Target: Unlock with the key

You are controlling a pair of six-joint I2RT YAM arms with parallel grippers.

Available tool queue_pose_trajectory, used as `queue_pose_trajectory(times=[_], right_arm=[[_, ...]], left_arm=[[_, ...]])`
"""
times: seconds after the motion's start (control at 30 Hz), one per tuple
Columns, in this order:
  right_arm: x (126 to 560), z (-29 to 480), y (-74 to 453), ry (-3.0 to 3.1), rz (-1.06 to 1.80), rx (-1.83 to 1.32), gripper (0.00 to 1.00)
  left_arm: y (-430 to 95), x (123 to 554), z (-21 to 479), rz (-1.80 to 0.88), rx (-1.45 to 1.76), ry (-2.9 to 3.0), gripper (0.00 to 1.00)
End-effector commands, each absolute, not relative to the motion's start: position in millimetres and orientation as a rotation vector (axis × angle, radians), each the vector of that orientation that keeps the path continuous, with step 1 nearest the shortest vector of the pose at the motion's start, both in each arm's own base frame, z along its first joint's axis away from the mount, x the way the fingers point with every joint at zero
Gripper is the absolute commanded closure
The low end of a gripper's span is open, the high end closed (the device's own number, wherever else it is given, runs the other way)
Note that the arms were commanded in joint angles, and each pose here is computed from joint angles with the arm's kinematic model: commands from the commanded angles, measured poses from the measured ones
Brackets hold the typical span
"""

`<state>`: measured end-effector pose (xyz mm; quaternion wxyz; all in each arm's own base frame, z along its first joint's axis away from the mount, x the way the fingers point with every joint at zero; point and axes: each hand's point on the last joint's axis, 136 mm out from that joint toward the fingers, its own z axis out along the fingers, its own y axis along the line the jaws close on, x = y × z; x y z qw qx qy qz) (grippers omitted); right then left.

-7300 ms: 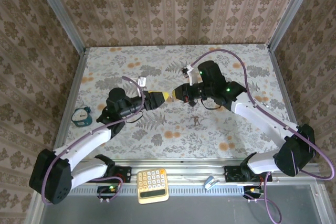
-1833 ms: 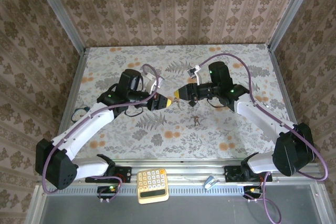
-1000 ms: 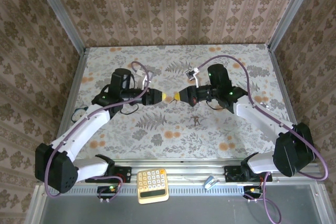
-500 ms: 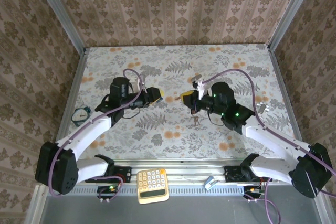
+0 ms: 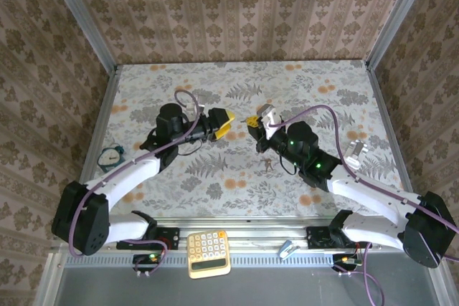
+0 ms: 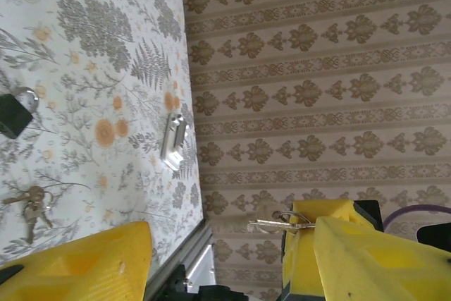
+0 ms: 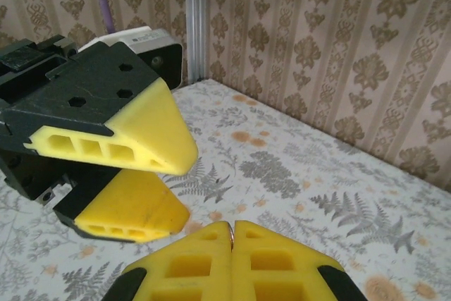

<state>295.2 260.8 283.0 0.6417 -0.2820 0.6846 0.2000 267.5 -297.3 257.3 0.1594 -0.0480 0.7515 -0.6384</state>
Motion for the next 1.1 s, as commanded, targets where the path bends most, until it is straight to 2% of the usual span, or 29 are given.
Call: queue_pose_trajectory(times=[0.0,0.23,0.57,0.83,1.07], right_arm=[[296.1,301.4,258.7,1.468,0.396,-0.628,1.0],[292.7,300.6,264.5,1.457,0.381,-0.661,1.0],[290.3,305.1,265.1,1.405,0.302,-0.671,1.0],[288.9,307.5,266.7,1.352,0.2,-0.678,1.0],[282.9,299.1,273.3,1.296,0.067,-0.746,1.0]], left_arm=[[-309.2,265.1,294.4,-1.921,-0.061,2.054,0.36],[-316.2,264.3,301.7,-1.958,-0.048,2.04,0.36],[-323.4,262.3,311.9,-1.991,-0.028,2.039,0.46],[-329.8,259.4,316.4,-2.015,-0.008,2.045,0.46],[-329.3,259.2,319.1,-2.016,-0.005,2.04,0.57]])
